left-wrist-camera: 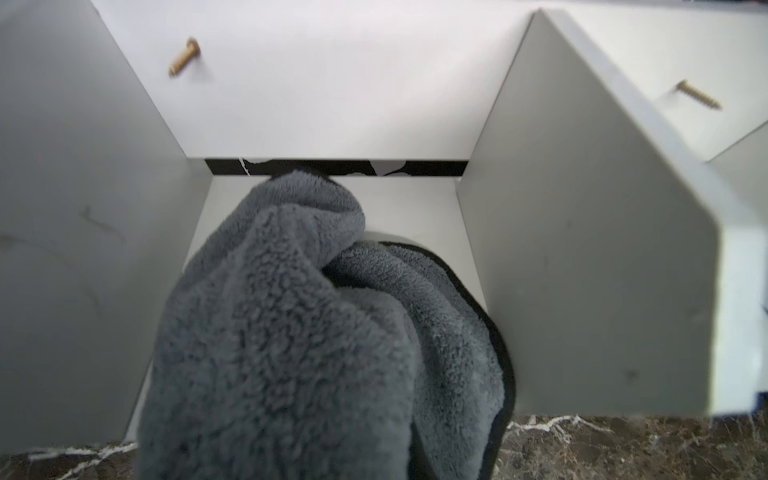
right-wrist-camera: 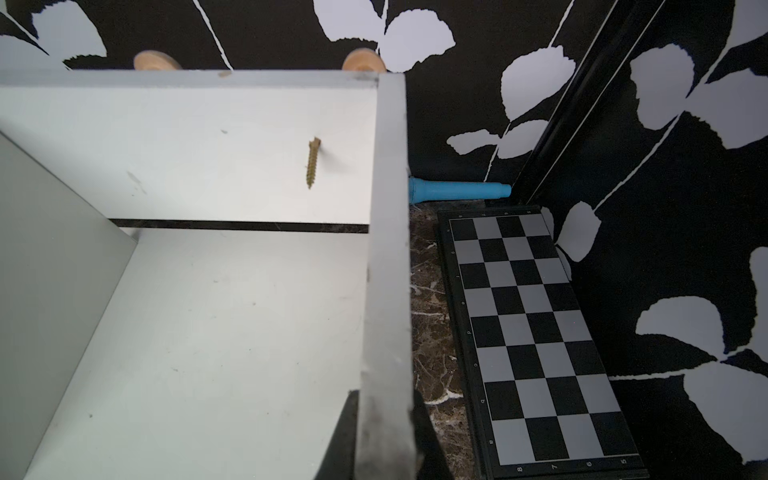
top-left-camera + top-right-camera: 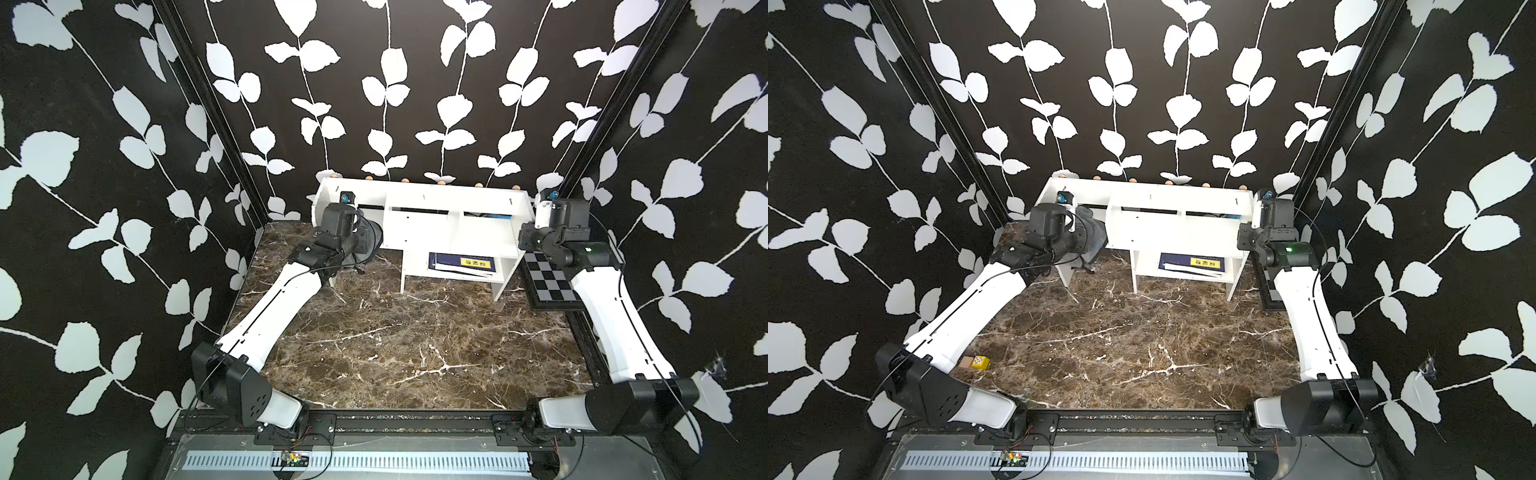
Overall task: Wipe the bookshelf clean with a cloth
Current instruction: Adjust the cleaning item on the shelf.
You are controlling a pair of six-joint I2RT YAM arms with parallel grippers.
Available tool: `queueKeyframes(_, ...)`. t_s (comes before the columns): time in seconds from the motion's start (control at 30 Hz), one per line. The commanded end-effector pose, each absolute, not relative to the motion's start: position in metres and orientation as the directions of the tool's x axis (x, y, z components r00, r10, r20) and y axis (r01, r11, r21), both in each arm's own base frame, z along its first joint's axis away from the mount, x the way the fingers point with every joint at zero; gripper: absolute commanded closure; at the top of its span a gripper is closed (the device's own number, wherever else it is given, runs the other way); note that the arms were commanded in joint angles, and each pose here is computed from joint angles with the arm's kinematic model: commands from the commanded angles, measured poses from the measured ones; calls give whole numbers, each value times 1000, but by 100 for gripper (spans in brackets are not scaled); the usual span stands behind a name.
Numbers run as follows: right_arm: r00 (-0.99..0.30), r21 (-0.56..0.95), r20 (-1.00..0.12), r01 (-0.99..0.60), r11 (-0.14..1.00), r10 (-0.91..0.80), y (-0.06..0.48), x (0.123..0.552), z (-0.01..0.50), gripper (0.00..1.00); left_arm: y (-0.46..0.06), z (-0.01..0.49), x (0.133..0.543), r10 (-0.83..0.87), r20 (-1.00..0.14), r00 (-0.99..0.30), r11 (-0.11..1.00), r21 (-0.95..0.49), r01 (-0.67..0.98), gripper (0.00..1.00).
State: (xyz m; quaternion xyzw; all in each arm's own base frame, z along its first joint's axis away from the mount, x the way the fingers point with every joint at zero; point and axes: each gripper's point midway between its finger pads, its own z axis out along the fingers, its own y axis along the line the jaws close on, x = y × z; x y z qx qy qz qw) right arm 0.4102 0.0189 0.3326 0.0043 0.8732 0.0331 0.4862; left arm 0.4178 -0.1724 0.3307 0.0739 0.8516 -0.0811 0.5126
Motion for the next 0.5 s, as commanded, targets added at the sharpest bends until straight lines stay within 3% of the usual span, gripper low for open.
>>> queueKeyframes(0.0, -434, 174, -898, -197, 965, 73, 36, 411, 360, 100, -171, 378, 429, 35, -932, -361, 979, -41, 200, 100)
queueKeyframes(0.1, -428, 246, -899, -310, 919, 96, 49, 409, 367, 100, -177, 393, 436, 23, -940, -341, 975, -54, 215, 100)
queueKeyframes(0.3, -438, 256, -888, -214, 943, 142, 35, 406, 368, 100, -184, 379, 444, 17, -928, -373, 973, -71, 220, 100)
queueKeyframes(0.47, -473, 304, -854, -118, 945, 215, 28, 399, 355, 100, -210, 331, 436, -23, -891, -453, 931, -184, 315, 100)
